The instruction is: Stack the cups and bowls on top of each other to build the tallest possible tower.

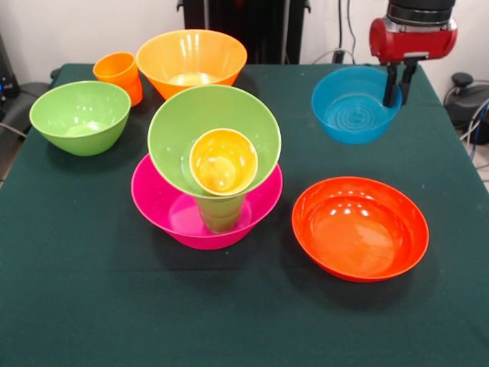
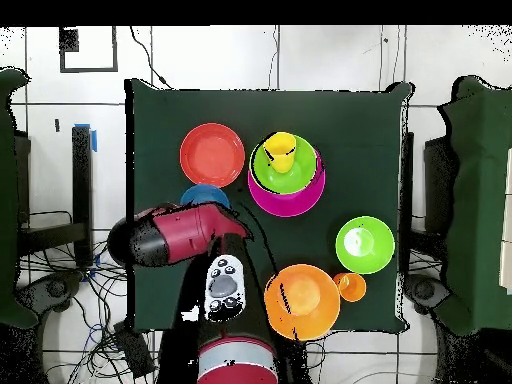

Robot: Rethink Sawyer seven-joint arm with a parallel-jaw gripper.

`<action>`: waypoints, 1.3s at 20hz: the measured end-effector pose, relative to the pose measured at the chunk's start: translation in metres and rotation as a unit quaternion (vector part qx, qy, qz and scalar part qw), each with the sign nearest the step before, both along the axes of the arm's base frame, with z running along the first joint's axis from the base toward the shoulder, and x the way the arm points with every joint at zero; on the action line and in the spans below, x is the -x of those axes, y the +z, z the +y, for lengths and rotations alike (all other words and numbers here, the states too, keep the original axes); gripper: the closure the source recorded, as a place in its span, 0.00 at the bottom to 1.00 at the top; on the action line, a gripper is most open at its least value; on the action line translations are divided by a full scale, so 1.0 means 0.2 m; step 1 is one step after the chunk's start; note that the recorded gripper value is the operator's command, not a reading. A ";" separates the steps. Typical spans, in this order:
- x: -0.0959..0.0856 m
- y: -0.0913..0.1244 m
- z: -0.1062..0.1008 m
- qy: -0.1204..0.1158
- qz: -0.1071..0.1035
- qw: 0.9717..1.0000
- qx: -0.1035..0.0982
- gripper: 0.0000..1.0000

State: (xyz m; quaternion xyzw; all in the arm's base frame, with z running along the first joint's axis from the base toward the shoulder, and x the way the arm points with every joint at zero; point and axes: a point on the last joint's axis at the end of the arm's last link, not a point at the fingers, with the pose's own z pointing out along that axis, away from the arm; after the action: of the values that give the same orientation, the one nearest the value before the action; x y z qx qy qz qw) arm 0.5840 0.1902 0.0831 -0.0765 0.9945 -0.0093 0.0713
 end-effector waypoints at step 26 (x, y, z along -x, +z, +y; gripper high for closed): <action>-0.36 0.26 -0.07 -0.025 0.080 0.996 -0.015 1.00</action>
State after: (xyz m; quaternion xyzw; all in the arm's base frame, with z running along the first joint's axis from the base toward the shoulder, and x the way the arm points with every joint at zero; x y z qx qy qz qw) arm 0.6567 0.1760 0.1360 -0.0506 0.9986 0.0101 -0.0080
